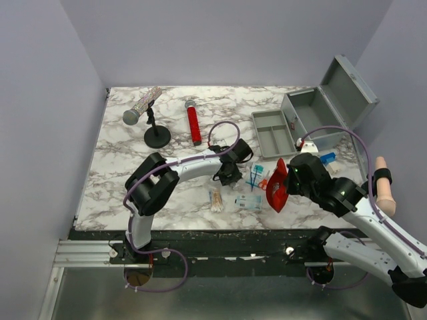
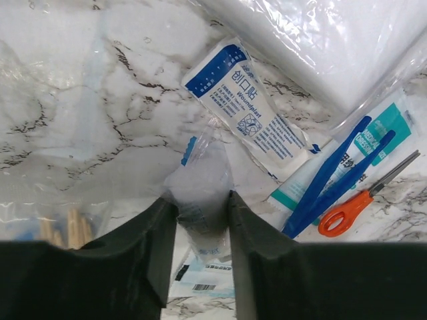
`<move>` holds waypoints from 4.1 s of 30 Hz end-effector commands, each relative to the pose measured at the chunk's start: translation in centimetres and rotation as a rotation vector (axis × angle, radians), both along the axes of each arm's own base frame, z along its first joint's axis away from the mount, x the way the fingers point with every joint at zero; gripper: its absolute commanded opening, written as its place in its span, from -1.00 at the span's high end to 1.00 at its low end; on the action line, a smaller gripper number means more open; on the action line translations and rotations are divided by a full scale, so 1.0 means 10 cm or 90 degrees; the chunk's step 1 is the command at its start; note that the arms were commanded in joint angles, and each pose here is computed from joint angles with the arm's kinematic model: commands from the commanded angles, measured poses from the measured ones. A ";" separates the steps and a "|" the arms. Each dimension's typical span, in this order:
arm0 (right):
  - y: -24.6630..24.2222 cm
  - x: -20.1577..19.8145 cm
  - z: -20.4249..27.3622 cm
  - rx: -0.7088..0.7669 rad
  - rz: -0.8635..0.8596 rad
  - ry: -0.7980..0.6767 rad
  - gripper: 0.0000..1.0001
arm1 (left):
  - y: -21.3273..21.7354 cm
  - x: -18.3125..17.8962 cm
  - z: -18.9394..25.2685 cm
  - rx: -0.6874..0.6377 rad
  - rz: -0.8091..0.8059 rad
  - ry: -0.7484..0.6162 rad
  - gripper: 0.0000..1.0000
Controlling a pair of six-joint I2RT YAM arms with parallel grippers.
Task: Organize the medicine kit
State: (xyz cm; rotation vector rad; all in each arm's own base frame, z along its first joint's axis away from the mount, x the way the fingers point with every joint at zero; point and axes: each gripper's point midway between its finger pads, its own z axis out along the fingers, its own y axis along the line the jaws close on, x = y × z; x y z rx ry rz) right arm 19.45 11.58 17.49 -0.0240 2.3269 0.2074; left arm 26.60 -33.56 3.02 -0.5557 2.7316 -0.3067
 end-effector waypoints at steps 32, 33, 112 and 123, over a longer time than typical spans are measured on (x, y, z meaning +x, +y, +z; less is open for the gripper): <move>0.62 0.15 0.56 0.129 0.098 -0.004 0.99 | -0.74 -0.72 2.63 -0.464 -0.528 -0.590 0.54; 0.63 0.14 0.59 0.135 0.101 -0.003 0.99 | -0.74 -0.74 2.61 -0.460 -0.534 -0.590 0.55; 0.39 0.14 0.75 0.064 0.151 -0.101 0.99 | -0.11 -0.61 2.35 -0.262 -0.433 -0.558 -0.60; 0.50 0.06 0.75 0.089 0.182 -0.076 0.99 | -0.53 -0.82 2.82 -0.425 -0.513 -0.598 0.20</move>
